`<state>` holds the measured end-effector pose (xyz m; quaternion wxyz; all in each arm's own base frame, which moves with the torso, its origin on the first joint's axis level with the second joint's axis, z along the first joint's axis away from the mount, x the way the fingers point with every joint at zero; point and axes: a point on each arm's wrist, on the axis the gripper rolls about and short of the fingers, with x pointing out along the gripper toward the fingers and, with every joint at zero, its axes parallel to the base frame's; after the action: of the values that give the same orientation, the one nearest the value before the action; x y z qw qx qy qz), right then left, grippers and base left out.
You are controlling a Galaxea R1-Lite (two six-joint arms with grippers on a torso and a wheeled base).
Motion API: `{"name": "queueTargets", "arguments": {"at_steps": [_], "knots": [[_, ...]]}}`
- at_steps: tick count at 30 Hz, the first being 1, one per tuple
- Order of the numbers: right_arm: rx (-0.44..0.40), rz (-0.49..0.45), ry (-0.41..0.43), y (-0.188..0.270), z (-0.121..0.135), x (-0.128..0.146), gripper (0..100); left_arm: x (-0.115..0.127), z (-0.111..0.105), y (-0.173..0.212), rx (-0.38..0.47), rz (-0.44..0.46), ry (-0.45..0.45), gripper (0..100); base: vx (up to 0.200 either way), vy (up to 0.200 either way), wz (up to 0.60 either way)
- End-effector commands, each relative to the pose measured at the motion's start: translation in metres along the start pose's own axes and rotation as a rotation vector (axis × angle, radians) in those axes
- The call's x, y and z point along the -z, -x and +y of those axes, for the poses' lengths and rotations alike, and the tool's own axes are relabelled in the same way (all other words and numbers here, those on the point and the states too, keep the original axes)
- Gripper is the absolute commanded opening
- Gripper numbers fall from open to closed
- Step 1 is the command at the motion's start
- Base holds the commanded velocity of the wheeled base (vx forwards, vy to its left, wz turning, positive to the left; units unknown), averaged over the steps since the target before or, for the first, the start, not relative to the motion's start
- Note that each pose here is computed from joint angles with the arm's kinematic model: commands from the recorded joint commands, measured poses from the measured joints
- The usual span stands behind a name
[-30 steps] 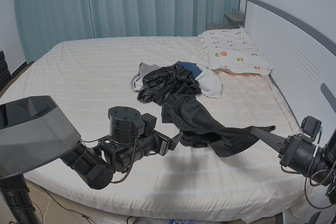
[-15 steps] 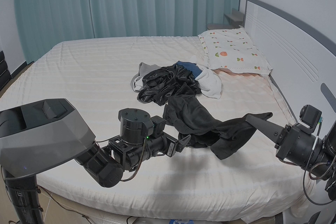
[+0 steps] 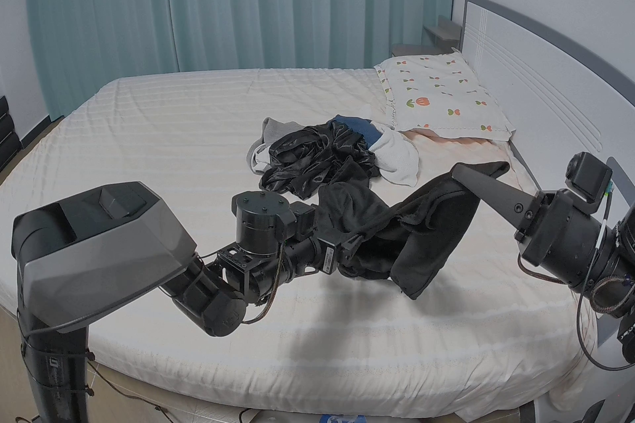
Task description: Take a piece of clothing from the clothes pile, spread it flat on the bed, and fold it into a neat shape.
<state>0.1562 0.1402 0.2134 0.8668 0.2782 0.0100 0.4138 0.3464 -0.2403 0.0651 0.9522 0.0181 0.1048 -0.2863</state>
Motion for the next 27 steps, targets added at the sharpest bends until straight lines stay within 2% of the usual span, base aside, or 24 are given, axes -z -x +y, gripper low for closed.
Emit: {"name": "queueTargets", "arguments": {"at_steps": [1, 2, 3, 7, 11, 15, 22, 23, 24, 26, 27], "knots": [[-0.049, -0.020, -0.003, 0.006, 0.011, -0.005, 0, 0.005, 0.011, -0.023, -0.033, -0.025, 0.081, 100, 0.000, 0.000, 0.00], [-0.049, -0.020, -0.003, 0.006, 0.011, -0.005, 0, 0.005, 0.011, -0.023, -0.033, -0.025, 0.081, 100, 0.000, 0.000, 0.00], [-0.058, -0.032, -0.001, 0.009, 0.013, -0.008, 0, 0.013, 0.021, -0.029, -0.057, -0.001, 0.107, 100, 0.000, 0.000, 0.00], [-0.072, -0.059, 0.002, 0.012, 0.017, -0.015, 0, 0.043, 0.038, -0.041, -0.090, 0.095, 0.121, 100, 0.000, 0.000, 0.00], [-0.074, -0.058, 0.002, 0.015, 0.017, -0.014, 0, 0.059, 0.054, -0.062, -0.130, 0.078, 0.158, 100, 0.000, 0.000, 0.00], [-0.077, -0.054, -0.004, 0.016, 0.017, -0.014, 0, 0.067, 0.059, -0.076, -0.141, 0.064, 0.236, 100, 0.000, 0.000, 0.00], [-0.059, -0.030, -0.013, 0.016, 0.012, -0.009, 0, 0.084, 0.060, -0.092, -0.157, 0.093, 0.261, 100, 0.000, 0.000, 0.00], [-0.058, -0.028, -0.015, 0.016, 0.011, -0.008, 0, 0.085, 0.061, -0.092, -0.164, 0.099, 0.285, 100, 0.000, 0.000, 0.00], [-0.054, -0.027, -0.015, 0.016, 0.010, -0.008, 0, 0.083, 0.060, -0.092, -0.166, 0.094, 0.317, 0, 0.000, 0.000, 0.00], [-0.041, -0.020, -0.015, 0.017, 0.007, -0.007, 0, 0.079, 0.058, -0.092, -0.162, 0.081, 0.395, 0, 0.000, 0.000, 0.00], [-0.041, -0.020, -0.015, 0.017, 0.007, -0.007, 0, 0.079, 0.058, -0.092, -0.162, 0.081, 0.395, 0, 0.000, 0.000, 0.00]]}}
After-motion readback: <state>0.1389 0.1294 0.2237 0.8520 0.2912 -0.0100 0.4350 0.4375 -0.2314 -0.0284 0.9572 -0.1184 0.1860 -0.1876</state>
